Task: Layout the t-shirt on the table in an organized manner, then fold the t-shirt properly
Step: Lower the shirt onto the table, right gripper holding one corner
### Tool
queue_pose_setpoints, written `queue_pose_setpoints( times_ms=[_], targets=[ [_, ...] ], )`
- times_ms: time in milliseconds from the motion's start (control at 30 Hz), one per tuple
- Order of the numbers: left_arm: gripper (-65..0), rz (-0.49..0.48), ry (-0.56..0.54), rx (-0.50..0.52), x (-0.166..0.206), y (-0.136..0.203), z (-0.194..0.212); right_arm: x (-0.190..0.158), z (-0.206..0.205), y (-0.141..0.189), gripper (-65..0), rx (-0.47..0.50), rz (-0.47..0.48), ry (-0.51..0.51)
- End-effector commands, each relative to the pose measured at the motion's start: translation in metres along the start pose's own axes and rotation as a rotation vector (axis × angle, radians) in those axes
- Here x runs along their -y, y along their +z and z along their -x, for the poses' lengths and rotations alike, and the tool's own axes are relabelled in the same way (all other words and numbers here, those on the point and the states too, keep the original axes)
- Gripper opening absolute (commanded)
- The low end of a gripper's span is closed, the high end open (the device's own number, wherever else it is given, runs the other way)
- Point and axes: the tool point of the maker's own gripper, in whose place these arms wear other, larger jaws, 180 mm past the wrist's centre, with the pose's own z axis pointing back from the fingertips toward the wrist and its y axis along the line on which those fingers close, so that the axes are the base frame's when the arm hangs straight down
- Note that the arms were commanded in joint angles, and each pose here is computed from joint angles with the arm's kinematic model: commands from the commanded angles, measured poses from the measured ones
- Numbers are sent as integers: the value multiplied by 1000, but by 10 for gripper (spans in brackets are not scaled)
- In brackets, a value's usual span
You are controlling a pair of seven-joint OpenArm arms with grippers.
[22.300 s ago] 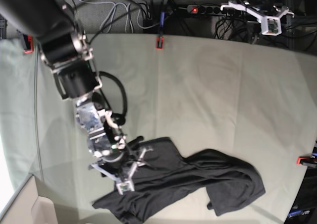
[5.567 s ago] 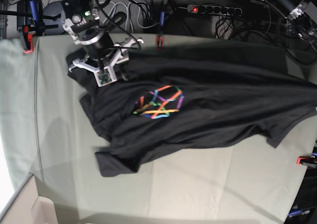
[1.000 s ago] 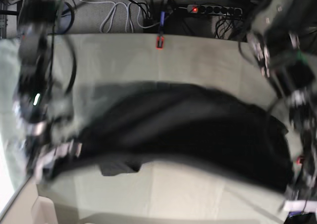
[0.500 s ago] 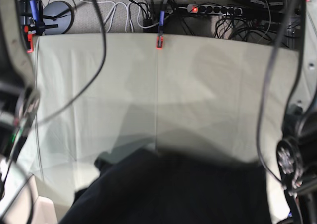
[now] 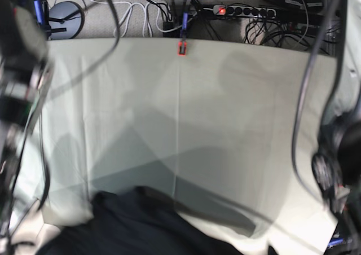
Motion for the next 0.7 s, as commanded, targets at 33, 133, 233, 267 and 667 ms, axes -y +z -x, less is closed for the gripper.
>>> queue_pose_setpoints(
  times_ms=[33,133,233,267,667],
  targets=[
    [-646,-19,-8,-44,-13,19,27,-4,4,16,-650,20,-6,-7],
    [-646,-85,-19,-97,-45,55,67,-14,45,50,-650,-60,-33,7],
    [-646,-150,-41,-175,-76,91,109,-22,84,84,-650,-124,-61,18],
    [-646,-174,-42,-217,-87,100,128,-24,94,93,-650,-133,-69,16],
    [-646,-422,-61,-500,-175,231,242,-25,196,215,-650,-383,-138,70]
  ],
)
